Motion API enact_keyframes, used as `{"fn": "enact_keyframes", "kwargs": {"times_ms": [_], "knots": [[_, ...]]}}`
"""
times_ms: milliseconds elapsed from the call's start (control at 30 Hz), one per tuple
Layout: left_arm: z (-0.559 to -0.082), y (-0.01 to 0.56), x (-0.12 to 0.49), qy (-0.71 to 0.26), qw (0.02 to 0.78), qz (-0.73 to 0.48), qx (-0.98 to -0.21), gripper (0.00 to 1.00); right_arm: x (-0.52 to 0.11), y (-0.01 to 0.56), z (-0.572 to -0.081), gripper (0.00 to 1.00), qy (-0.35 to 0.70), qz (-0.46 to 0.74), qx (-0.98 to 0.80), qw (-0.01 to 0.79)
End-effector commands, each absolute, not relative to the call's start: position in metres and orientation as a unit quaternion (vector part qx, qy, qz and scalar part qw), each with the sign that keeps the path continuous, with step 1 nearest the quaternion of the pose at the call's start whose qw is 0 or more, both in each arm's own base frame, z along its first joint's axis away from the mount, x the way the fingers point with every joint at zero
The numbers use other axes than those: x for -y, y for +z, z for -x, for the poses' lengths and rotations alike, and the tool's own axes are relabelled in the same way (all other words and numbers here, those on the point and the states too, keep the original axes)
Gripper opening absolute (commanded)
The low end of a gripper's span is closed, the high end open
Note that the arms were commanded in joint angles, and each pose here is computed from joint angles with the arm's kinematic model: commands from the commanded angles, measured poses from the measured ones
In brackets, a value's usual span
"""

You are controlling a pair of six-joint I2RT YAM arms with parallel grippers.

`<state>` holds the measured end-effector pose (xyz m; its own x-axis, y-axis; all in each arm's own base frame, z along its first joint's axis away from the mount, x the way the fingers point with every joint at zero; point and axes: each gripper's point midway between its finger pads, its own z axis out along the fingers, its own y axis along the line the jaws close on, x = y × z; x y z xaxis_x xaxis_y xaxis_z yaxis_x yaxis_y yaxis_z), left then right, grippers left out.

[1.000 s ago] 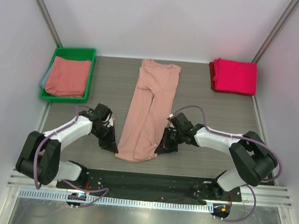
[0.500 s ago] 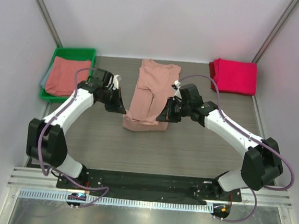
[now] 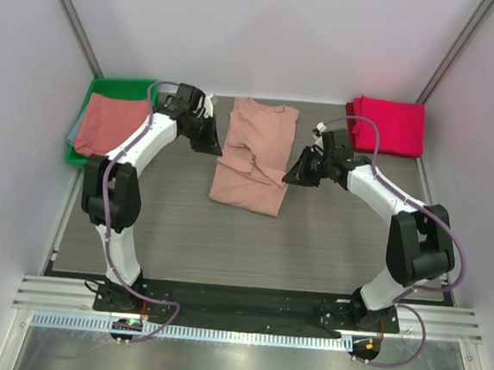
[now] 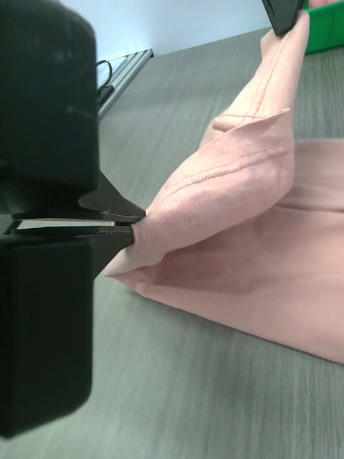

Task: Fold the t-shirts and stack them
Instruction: Fold the tshirt

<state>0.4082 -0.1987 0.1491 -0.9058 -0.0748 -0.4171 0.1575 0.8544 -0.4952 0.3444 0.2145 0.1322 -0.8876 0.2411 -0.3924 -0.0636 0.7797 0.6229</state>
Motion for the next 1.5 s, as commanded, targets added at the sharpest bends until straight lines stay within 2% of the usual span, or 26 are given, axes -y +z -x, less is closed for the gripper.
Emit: {"fn": "enact_keyframes", "kwargs": {"times_ms": [0,467,900,933,967,1000,1033,1100,1133,1167,1233,1333,1367,1433,1467], "knots": [[-0.431,0.143,0.199,-0.26,0.231,-0.034,-0.937,0.0,-0.222,0.136,-0.371,0.01,0.356,-0.037,-0.898,0.257],[-0.486,0.114,0.203,-0.228,0.249,-0.036,-0.94,0.0,-0.215,0.103,-0.442,0.01,0.35,-0.056,-0.9,0.253],[-0.505,0.1,0.197,-0.199,0.261,-0.023,-0.944,0.0,-0.22,0.087,-0.477,0.01,0.359,-0.056,-0.897,0.253],[-0.506,0.099,0.197,-0.198,0.262,-0.023,-0.944,0.02,-0.221,0.083,-0.478,0.02,0.358,-0.056,-0.898,0.251],[-0.507,0.099,0.196,-0.194,0.263,-0.022,-0.945,0.14,-0.222,0.085,-0.482,0.06,0.359,-0.053,-0.896,0.254],[-0.509,0.1,0.193,-0.187,0.269,-0.019,-0.945,0.19,-0.222,0.088,-0.484,0.09,0.361,-0.049,-0.895,0.259],[-0.51,0.103,0.19,-0.178,0.273,-0.021,-0.945,0.23,-0.221,0.094,-0.486,0.16,0.361,-0.045,-0.893,0.266],[-0.512,0.119,0.183,-0.159,0.291,-0.023,-0.943,0.37,-0.215,0.112,-0.487,0.39,0.366,-0.053,-0.887,0.276],[-0.51,0.137,0.168,-0.128,0.311,-0.018,-0.942,0.43,-0.204,0.12,-0.488,0.43,0.368,-0.069,-0.884,0.278],[-0.505,0.143,0.162,-0.116,0.313,-0.018,-0.942,0.56,-0.197,0.136,-0.478,0.46,0.371,-0.071,-0.883,0.28],[-0.488,0.166,0.146,-0.098,0.322,-0.016,-0.942,0.71,-0.185,0.144,-0.461,0.5,0.37,-0.077,-0.886,0.269],[-0.454,0.168,0.136,-0.103,0.297,-0.016,-0.949,0.77,-0.179,0.137,-0.414,0.51,0.382,-0.092,-0.893,0.217],[-0.443,0.163,0.141,-0.125,0.278,-0.017,-0.952,0.78,-0.181,0.119,-0.388,0.52,0.39,-0.102,-0.898,0.177],[-0.417,0.139,0.141,-0.153,0.227,0.001,-0.962,0.75,-0.185,0.115,-0.368,0.52,0.403,-0.106,-0.894,0.164],[-0.406,0.139,0.148,-0.189,0.209,0.018,-0.959,0.73,-0.188,0.099,-0.35,0.52,0.406,-0.124,-0.896,0.133]]}}
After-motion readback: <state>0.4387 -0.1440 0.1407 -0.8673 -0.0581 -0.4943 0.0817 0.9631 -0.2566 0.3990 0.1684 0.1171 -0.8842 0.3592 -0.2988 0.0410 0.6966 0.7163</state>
